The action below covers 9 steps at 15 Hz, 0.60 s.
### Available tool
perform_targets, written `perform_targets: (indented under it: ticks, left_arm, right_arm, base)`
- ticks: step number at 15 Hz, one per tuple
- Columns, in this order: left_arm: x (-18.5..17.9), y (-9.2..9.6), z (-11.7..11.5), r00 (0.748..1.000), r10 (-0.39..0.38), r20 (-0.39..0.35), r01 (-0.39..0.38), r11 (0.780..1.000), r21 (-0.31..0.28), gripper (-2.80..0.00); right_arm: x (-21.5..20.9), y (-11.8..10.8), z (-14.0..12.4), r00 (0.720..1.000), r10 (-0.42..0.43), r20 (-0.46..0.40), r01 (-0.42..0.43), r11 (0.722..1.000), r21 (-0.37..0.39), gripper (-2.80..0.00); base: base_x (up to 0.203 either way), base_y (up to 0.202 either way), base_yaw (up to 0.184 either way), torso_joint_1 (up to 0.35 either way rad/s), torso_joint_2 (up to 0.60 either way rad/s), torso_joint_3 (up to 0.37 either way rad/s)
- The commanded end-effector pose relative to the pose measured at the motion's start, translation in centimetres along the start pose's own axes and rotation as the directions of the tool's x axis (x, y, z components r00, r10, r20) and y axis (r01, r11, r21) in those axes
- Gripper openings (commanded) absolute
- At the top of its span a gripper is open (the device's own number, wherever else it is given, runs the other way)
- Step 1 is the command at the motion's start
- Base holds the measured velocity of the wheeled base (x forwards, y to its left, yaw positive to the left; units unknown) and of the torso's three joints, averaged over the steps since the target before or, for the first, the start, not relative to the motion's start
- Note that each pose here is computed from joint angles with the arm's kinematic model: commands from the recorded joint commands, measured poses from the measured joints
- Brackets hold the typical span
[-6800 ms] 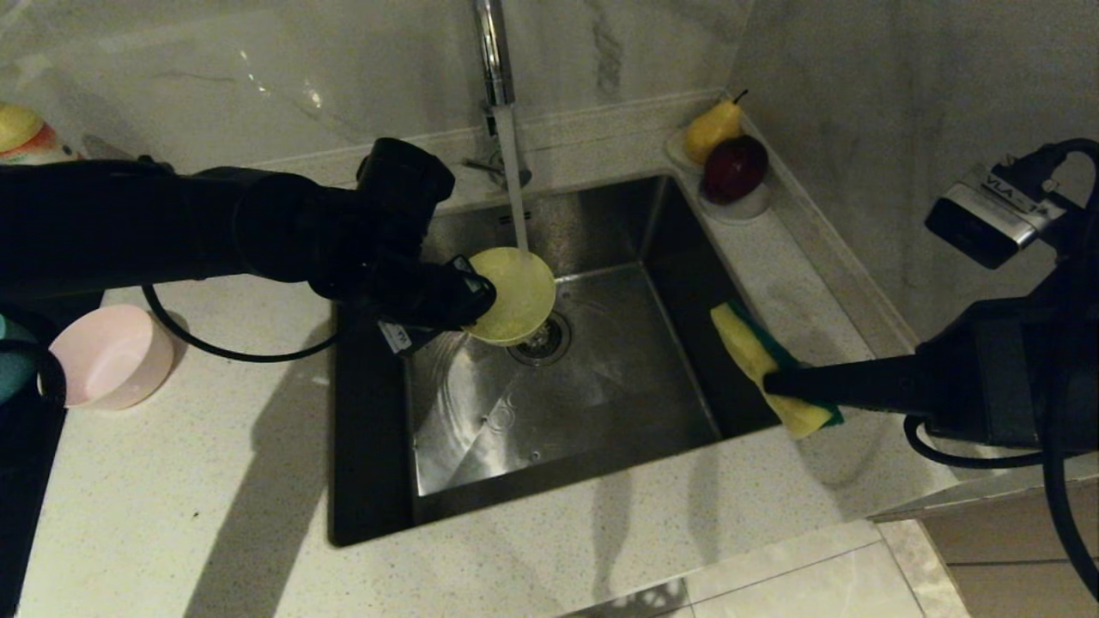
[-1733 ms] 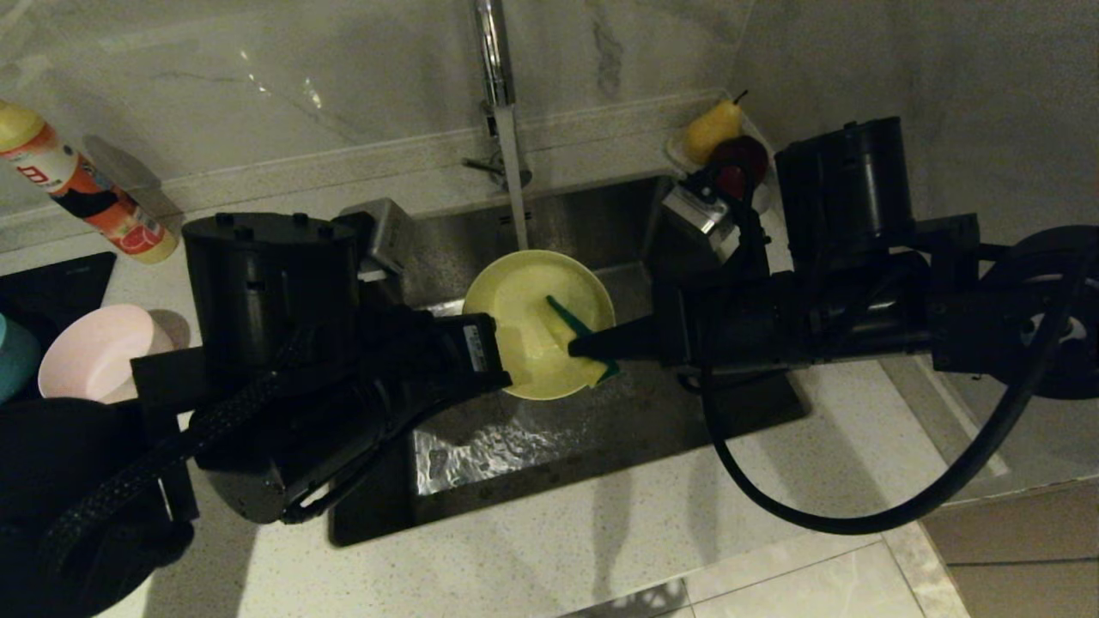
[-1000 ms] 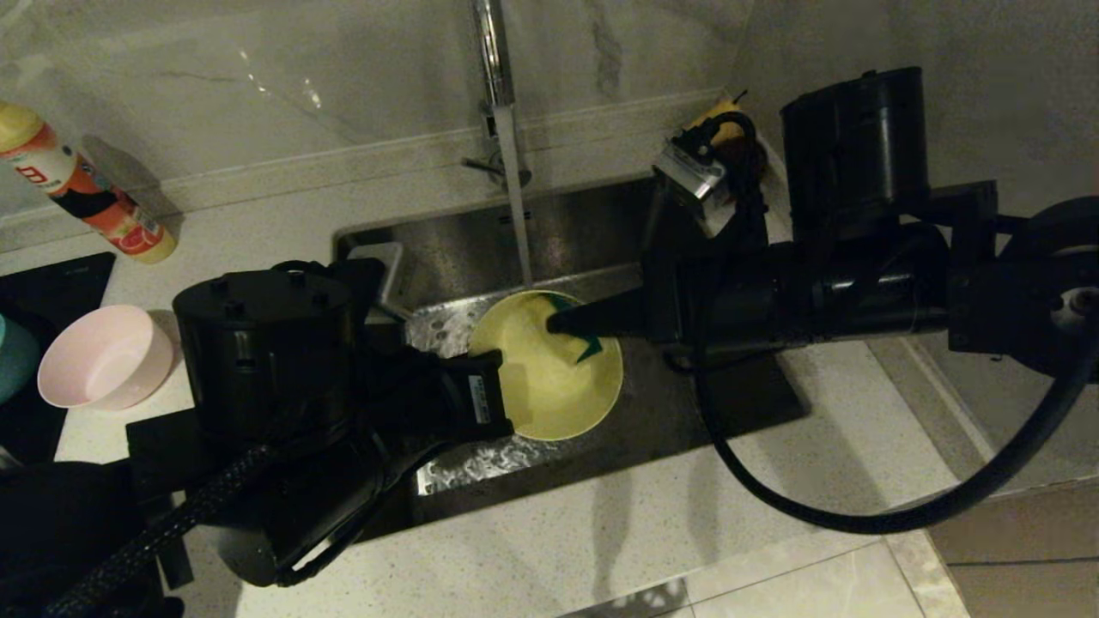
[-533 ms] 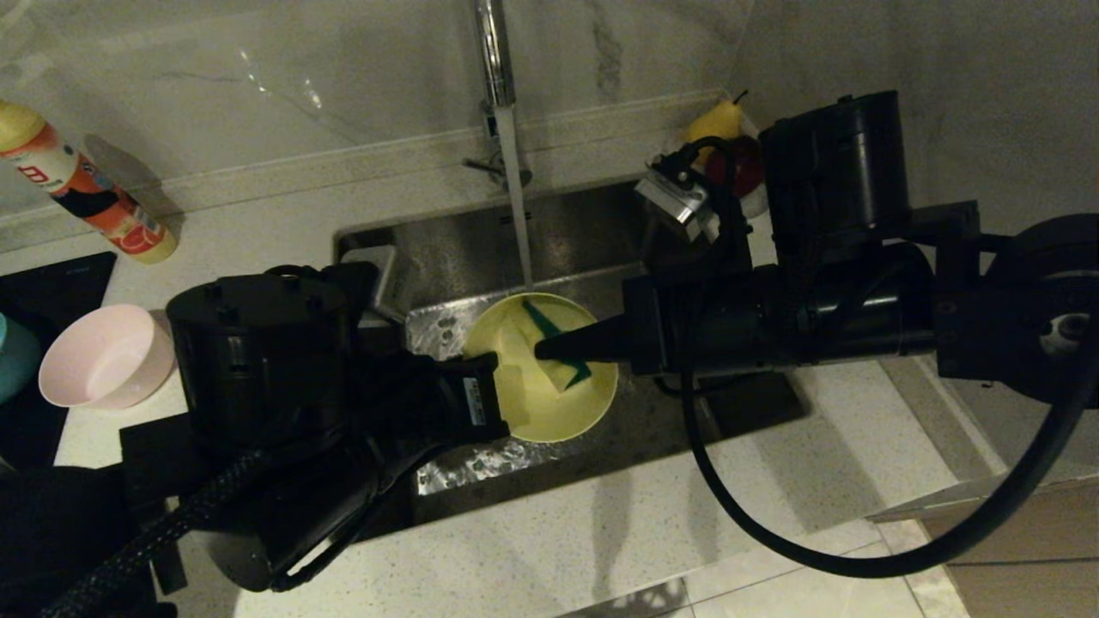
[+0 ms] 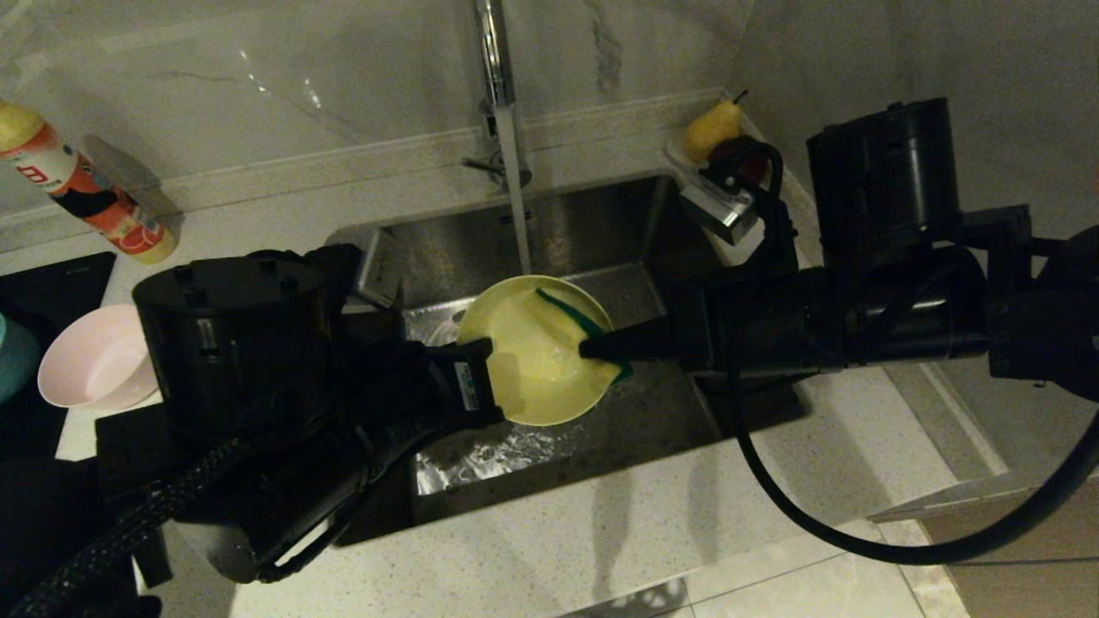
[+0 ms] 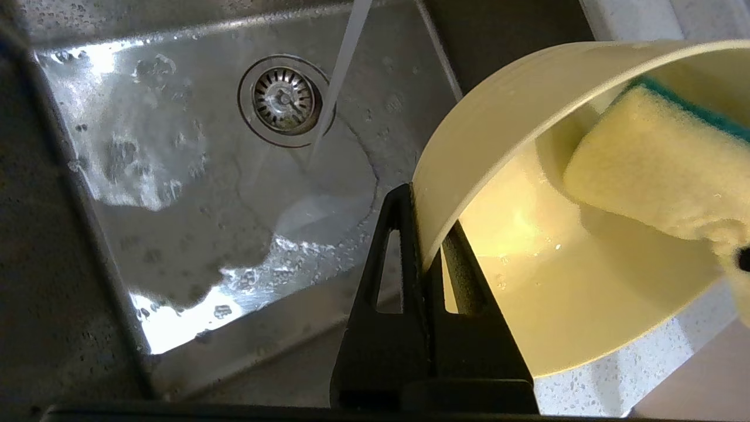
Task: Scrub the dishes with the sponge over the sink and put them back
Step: Wipe the bowl
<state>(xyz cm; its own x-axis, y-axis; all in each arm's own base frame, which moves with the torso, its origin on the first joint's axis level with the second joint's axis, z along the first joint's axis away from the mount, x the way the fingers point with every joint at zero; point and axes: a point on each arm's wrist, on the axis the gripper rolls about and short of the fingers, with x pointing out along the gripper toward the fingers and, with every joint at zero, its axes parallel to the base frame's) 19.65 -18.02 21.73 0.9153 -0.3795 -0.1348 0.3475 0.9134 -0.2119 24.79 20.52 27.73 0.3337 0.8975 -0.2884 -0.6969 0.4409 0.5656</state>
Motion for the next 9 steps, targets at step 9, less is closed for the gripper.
perform_targets:
  ticks: [9]
  left_arm:
    - [1.0, -0.5, 1.7, 0.998, 0.017, 0.063, -0.015, 1.0, -0.022, -2.8]
  right_arm:
    - [3.2, 1.8, -2.0, 0.993, 0.07, -0.097, -0.071, 0.997, -0.002, -2.8]
  base:
    - [0.0, 0.0, 0.0, 0.0, 0.0, 0.0]
